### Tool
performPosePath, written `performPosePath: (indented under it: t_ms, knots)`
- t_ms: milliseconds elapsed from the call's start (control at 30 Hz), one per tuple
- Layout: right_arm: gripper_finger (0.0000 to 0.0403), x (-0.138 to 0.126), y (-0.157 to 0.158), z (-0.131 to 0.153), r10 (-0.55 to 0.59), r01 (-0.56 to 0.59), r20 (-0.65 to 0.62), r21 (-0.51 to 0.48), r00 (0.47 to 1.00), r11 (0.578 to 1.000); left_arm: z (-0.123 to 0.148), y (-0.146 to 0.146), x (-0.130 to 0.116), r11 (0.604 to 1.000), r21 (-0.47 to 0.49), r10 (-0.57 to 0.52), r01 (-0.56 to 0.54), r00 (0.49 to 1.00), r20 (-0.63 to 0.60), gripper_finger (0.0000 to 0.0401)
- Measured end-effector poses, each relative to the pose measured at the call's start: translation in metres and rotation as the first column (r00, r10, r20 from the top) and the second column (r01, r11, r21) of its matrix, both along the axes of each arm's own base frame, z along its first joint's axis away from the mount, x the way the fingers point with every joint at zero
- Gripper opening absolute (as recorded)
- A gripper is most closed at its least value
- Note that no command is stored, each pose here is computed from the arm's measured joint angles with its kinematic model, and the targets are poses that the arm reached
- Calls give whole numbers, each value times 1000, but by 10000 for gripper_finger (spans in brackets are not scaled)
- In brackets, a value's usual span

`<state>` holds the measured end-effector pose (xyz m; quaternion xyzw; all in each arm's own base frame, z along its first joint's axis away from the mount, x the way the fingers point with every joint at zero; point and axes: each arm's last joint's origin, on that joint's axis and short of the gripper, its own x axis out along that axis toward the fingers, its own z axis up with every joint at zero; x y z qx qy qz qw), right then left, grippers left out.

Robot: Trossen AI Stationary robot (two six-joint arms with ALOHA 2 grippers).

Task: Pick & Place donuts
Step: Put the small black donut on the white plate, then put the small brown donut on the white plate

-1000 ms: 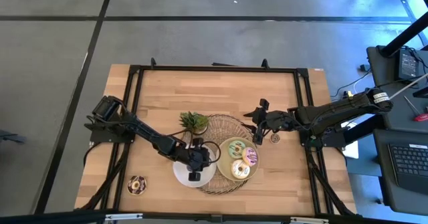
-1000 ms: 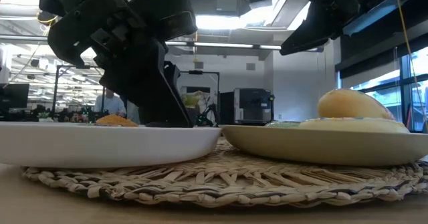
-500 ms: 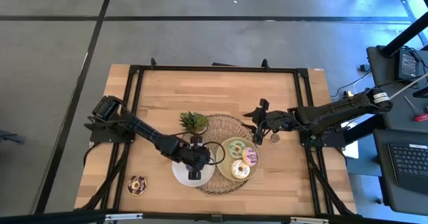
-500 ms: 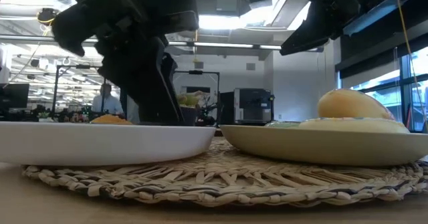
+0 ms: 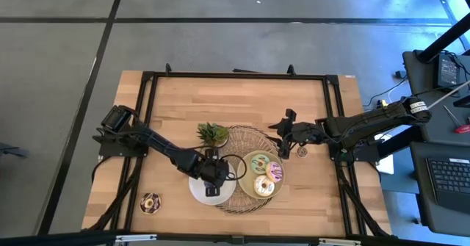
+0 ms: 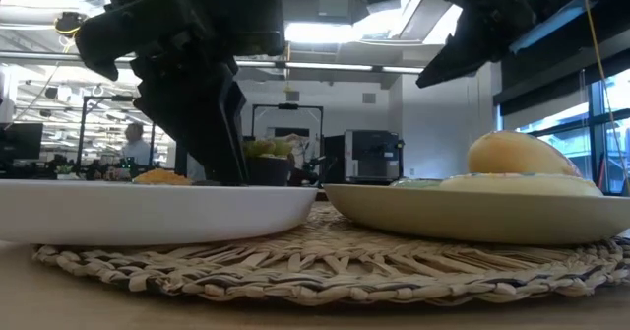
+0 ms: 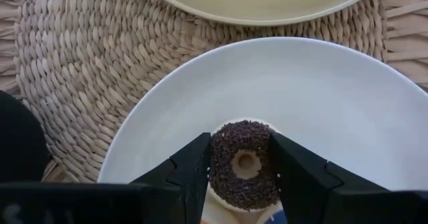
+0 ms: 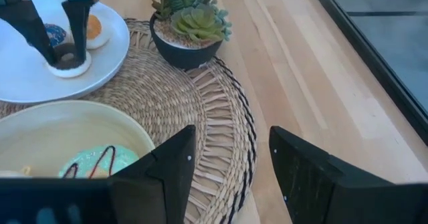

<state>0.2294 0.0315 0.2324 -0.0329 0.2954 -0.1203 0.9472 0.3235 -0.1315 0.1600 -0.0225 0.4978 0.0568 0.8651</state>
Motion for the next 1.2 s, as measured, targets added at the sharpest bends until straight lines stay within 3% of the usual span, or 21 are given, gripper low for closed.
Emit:
performPosePath:
  t_ms: [367, 533, 733, 867, 1033, 1200]
  knots:
    - [191, -2, 0, -2, -3, 3, -28, -2, 1000, 1000, 19, -2, 5, 999, 42, 9, -8, 1000, -29, 146]
    - [191, -12, -2, -13, -62, 70, -157, 43, 986, 997, 21, -3, 6, 998, 32, 49, -48, 999, -16, 148]
    - [191, -34, -6, -29, -174, 216, -390, 67, 904, 974, 21, -4, 5, 995, 36, 97, -98, 995, 6, 144]
    - [191, -45, -5, -34, -131, 235, -516, 141, 846, 962, 23, -1, 7, 976, 109, 180, -188, 981, 78, 146]
    - [191, -55, -6, -37, -230, 410, -595, 185, 770, 893, 24, 4, 10, 961, 96, 247, -258, 962, 116, 147]
    - [191, -63, -6, -39, -292, 520, -648, 189, 703, 833, 28, 3, 19, 977, 14, 208, -213, 964, 164, 139]
